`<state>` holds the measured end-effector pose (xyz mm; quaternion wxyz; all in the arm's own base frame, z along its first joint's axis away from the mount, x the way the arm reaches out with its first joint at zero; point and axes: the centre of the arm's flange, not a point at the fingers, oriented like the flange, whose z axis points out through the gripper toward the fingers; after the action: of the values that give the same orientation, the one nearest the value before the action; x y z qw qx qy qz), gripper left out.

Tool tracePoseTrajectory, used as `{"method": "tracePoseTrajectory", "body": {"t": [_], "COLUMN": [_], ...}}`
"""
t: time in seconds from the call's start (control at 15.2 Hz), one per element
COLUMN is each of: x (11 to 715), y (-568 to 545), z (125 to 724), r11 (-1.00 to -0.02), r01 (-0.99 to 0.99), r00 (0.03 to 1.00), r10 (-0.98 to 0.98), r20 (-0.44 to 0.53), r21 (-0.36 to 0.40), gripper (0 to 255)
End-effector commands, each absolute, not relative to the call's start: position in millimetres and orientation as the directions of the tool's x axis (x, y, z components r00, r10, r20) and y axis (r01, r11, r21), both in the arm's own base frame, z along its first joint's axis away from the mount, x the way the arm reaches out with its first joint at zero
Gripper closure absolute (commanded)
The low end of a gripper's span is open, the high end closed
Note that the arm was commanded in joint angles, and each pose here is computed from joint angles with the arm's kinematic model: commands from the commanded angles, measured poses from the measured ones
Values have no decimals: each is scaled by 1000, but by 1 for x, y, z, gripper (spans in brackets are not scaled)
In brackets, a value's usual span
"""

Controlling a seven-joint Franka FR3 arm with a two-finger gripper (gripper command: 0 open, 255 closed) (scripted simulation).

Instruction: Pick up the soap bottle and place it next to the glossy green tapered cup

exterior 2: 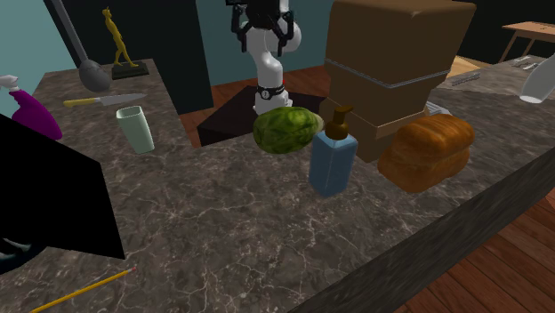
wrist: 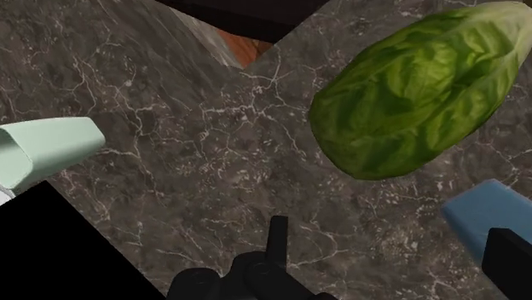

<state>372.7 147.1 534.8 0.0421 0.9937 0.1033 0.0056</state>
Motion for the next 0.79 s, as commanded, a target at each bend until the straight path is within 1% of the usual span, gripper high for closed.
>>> {"method": "tracePoseTrajectory", "body": {"t": [0.0,0.73], "x": [377,413], "y": [174,310], "z": [526,493], "r11": [-974,-964], "r01": [211,249], "r00": [977,967], "r10": [212,252], "r20": [6,22], "r21": [85,92], "gripper": [0,0]}}
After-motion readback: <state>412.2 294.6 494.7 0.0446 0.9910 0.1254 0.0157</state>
